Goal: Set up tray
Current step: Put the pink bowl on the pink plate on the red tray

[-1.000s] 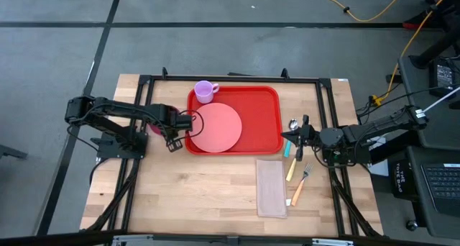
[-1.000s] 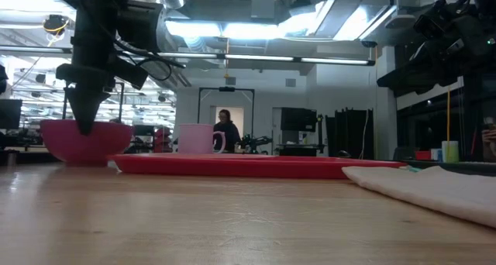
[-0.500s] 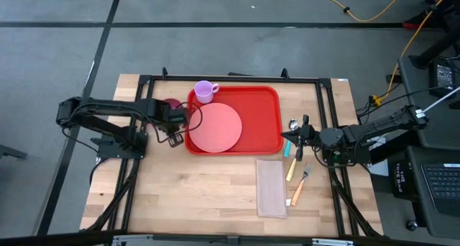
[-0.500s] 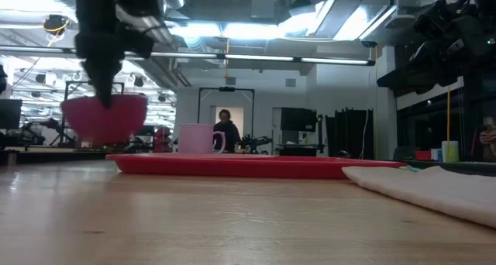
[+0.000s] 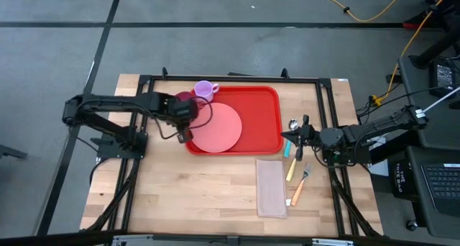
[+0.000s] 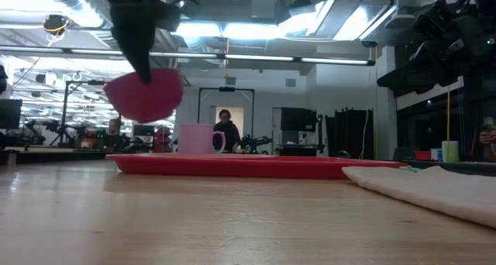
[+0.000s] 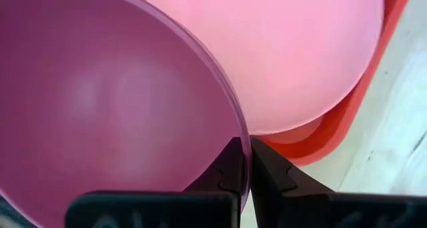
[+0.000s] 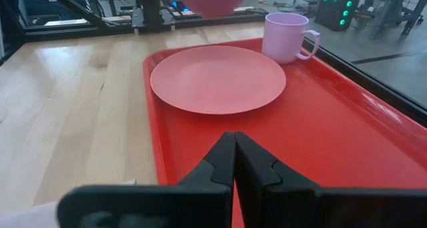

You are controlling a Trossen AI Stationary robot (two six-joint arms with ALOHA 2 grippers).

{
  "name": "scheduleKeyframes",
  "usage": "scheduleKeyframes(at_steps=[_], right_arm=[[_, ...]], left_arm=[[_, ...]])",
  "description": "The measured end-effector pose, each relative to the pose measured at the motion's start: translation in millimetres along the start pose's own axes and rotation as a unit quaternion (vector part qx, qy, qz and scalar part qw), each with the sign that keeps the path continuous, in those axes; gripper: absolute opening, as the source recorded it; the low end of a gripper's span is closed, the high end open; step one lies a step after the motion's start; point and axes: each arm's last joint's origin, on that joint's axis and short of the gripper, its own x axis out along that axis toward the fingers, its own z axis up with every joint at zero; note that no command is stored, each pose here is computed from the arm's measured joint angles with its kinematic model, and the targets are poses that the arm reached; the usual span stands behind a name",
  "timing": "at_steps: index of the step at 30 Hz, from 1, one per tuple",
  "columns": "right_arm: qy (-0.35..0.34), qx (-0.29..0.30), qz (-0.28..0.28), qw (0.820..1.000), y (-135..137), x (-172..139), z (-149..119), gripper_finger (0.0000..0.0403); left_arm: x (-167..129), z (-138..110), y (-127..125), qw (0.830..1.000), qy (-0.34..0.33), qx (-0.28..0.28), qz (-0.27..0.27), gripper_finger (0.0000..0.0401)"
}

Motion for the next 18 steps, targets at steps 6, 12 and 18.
scheduleKeyframes(at_steps=[6,12,18], right_arm=[[-0.008,0.001,-0.024,1.0,-1.3,0.0,1.0,0.0009],[-0.008,0.001,-0.024,1.0,-1.3,0.0,1.0,0.0009],[-0.008,0.001,-0.024,1.0,-1.3,-0.1,1.0,0.0009]], left_arm=[[21.8,27.8,-13.4,0.996,0.044,0.078,-0.018,0.0003],[34.2,59.5,-26.1,0.989,0.053,0.127,-0.047,0.0003],[44.7,80.1,-34.2,0.985,0.079,0.144,-0.043,0.0003]])
